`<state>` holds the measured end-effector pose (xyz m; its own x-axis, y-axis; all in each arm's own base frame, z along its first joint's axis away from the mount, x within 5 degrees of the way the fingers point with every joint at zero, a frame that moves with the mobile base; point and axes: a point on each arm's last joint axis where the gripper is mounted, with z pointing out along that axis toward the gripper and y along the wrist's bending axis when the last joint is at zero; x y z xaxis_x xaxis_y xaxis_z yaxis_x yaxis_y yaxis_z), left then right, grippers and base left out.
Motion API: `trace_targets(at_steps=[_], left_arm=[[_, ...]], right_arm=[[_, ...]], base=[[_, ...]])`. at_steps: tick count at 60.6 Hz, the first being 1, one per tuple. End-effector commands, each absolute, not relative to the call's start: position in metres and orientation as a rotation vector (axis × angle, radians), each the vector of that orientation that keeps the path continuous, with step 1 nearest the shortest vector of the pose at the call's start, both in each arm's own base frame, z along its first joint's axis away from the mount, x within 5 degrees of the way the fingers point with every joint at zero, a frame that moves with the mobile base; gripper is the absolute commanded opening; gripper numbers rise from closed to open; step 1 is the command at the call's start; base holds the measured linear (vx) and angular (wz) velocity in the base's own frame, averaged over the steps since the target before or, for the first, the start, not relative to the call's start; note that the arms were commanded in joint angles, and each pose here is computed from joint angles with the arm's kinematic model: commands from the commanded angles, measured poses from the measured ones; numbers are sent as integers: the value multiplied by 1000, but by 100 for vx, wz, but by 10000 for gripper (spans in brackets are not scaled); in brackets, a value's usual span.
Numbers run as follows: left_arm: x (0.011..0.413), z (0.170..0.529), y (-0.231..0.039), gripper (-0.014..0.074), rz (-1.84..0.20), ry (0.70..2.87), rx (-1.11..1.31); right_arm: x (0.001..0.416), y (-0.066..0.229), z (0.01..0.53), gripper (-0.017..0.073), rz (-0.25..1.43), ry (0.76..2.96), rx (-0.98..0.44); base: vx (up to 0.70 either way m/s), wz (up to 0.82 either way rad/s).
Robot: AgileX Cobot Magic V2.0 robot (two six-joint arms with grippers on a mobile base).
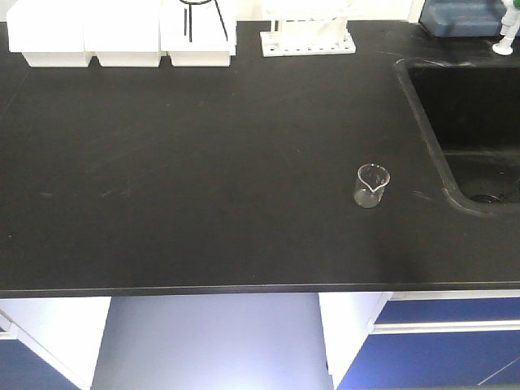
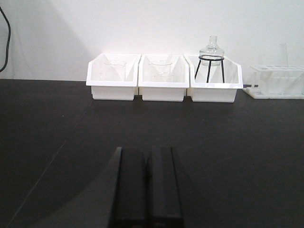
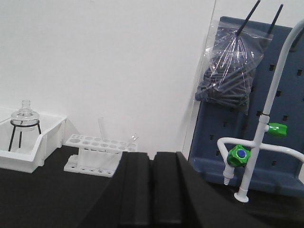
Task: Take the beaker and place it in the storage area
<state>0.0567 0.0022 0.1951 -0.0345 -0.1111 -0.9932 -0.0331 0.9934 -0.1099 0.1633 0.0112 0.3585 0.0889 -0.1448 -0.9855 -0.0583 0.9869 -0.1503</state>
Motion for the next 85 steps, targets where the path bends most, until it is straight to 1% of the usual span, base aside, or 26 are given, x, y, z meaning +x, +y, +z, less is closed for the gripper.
trace_targets(at_steps=[1, 6, 10, 18, 24, 32, 35, 39, 49, 55, 60, 64, 65, 67, 77, 85], left_arm=[[56, 196, 1, -8, -89, 1527, -101], [56, 196, 1, -8, -89, 1527, -101], [56, 196, 1, -8, -89, 1527, -101], [56, 196, 1, -8, -89, 1527, -101], [56, 196, 1, -8, -89, 1527, -101], [56, 196, 1, -8, -89, 1527, -101], [56, 196, 1, -8, -89, 1527, -101], [56, 196, 1, -8, -89, 1527, -101], [56, 196, 1, -8, -89, 1527, -101], [56, 196, 1, -8, -89, 1527, -101], [56, 196, 1, -8, -89, 1527, -101], [56, 196, 1, -8, -89, 1527, -101], [56, 196, 1, -8, -89, 1527, -101], [56, 196, 1, -8, -89, 1527, -101], [56, 196, 1, -8, -89, 1527, -101], [56, 196, 1, -8, -89, 1527, -101]], right_arm=[[167, 11, 381, -2, -69, 1314, -146], [173, 11, 380, 8, -47, 1313, -129], [175, 11, 376, 37, -17, 1343, -107], [177, 11, 373, 155, -3, 1379, -102], [177, 11, 373, 307, -3, 1380, -101], [177, 11, 373, 576, 19, 1383, -79], [178, 11, 373, 656, 26, 1381, -69], [179, 11, 373, 733, 28, 1372, -66], [179, 11, 373, 720, 38, 1369, -56], [180, 12, 371, 696, 107, 1395, -5], [184, 12, 361, 668, 120, 1438, 4], [189, 13, 344, 643, 114, 1485, -4], [192, 13, 329, 625, 112, 1510, -9], [194, 14, 318, 613, 113, 1526, -12], [190, 16, 249, 555, 141, 1541, -30], [180, 25, 211, 544, 189, 1524, -147]], base=[[0, 0], [0, 0], [0, 0], [0, 0], [0, 0], [0, 0], [0, 0], [0, 0], [0, 0], [0, 0], [0, 0], [0, 0], [0, 0], [0, 0], [0, 0], [0, 0]])
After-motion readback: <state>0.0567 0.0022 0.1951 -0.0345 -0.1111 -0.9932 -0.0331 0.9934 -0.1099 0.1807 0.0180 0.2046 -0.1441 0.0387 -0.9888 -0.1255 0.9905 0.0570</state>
